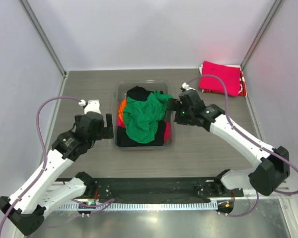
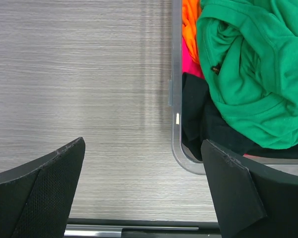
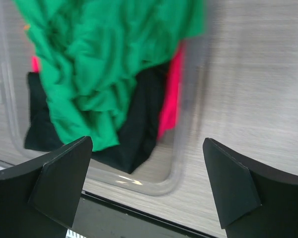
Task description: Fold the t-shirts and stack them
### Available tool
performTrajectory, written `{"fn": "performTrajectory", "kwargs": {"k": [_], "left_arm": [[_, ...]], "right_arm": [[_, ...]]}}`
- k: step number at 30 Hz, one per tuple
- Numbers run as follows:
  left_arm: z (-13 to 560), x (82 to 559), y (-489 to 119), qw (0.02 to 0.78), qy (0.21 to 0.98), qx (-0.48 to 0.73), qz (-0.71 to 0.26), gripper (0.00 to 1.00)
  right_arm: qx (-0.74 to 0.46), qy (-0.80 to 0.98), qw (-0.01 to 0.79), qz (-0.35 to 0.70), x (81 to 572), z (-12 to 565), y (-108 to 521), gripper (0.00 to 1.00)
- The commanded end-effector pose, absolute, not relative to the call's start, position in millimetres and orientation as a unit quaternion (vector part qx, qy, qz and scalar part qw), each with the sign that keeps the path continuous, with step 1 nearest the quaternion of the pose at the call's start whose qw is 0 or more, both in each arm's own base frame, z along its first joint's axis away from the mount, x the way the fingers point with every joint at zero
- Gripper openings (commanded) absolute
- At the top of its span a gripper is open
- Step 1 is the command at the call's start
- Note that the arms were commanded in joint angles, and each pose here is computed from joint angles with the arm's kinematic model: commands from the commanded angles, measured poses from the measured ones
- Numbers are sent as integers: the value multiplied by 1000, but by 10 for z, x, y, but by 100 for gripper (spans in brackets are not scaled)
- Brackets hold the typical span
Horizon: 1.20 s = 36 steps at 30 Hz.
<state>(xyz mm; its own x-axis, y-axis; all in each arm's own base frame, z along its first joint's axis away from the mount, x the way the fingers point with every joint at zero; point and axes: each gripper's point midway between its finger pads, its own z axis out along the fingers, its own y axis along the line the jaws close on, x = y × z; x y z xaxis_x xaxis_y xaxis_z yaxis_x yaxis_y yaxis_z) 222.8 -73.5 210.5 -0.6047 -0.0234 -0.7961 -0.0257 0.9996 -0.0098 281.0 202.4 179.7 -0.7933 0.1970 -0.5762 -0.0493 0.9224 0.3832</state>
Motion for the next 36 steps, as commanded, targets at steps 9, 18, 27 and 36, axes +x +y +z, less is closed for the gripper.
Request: {"fn": "performTrajectory", "kwargs": {"k": [9,18,27,36], "left_arm": [[2398,2133,-621,502,863,-37,-29,100],[2413,1973,-519,538,839,-53,-60,100],[2347,2012,-511,525,848,-49,-40,100],[2350,2006,-483,531,845,-54,-39,100]], "right_arm": [[-59,912,360,187,3145,2139,3085,100],[-91,925,332,160,3401,1851,3437,100],[-122,944,273,139,3358,1292,3673,78],[-114,902,398,123,3693,2657,3589,1]]}}
